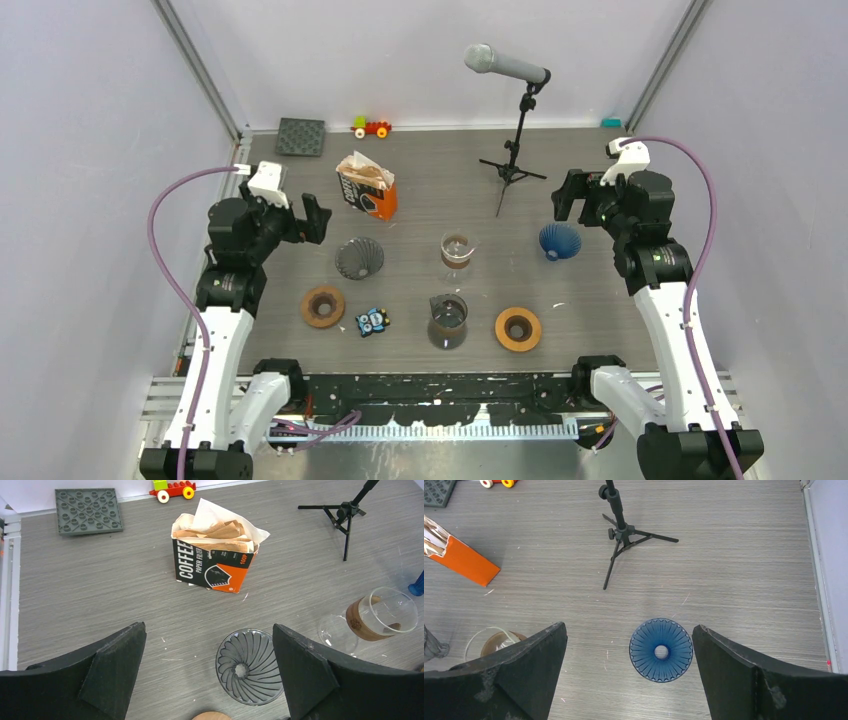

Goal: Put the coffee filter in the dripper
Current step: Move the coffee server to the center of the board.

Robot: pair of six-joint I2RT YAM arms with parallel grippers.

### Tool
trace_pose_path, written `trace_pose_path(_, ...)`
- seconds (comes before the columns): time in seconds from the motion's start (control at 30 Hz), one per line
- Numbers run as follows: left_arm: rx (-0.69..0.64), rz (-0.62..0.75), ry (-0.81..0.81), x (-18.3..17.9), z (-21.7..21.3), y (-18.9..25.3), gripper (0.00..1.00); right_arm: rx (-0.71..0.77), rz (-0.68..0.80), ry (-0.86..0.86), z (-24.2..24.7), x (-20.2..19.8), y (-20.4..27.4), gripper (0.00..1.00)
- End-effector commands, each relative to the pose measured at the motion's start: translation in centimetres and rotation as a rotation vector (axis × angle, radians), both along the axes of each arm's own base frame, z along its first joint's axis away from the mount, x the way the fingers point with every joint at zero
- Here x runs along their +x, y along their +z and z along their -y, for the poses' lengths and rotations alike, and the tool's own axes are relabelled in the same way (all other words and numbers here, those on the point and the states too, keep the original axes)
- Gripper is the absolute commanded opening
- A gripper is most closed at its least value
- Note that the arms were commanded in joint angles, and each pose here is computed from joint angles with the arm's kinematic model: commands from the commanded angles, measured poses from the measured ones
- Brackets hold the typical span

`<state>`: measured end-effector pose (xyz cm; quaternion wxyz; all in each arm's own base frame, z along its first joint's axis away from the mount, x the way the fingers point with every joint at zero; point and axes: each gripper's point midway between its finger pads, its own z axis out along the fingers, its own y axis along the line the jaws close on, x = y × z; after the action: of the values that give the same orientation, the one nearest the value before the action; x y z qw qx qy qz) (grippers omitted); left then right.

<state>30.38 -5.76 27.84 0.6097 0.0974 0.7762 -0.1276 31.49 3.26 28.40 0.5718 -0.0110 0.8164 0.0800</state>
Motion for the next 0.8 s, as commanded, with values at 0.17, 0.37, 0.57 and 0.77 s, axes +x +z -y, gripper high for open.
trace_pose_path(0.17, -0.006, 0.042, 0.020, 0.1, -0.8, 1.0, 1.00, -0.022, 0.054, 0.026, -0.2, -0.1, 1.4, 1.00)
trace_pose_path(0.37, -0.004, 0.041, 0.030, 0.1, -1.1, 1.0, 1.00, -0.025, 0.042, 0.058, -0.7, -0.1, 0.9, 1.00)
trace_pose_path(0.57, -0.001, 0.044, 0.031, 0.1, -1.2, 1.0, 1.00, -0.021, 0.037, 0.106, -1.4, -0.4, 0.8, 1.00)
trace_pose_path(0.77, 0.010, 0.025, 0.026, 0.3, -1.2, 0.4, 1.00, -0.066, -0.006, 0.369, -4.6, -2.4, -0.9, 1.00)
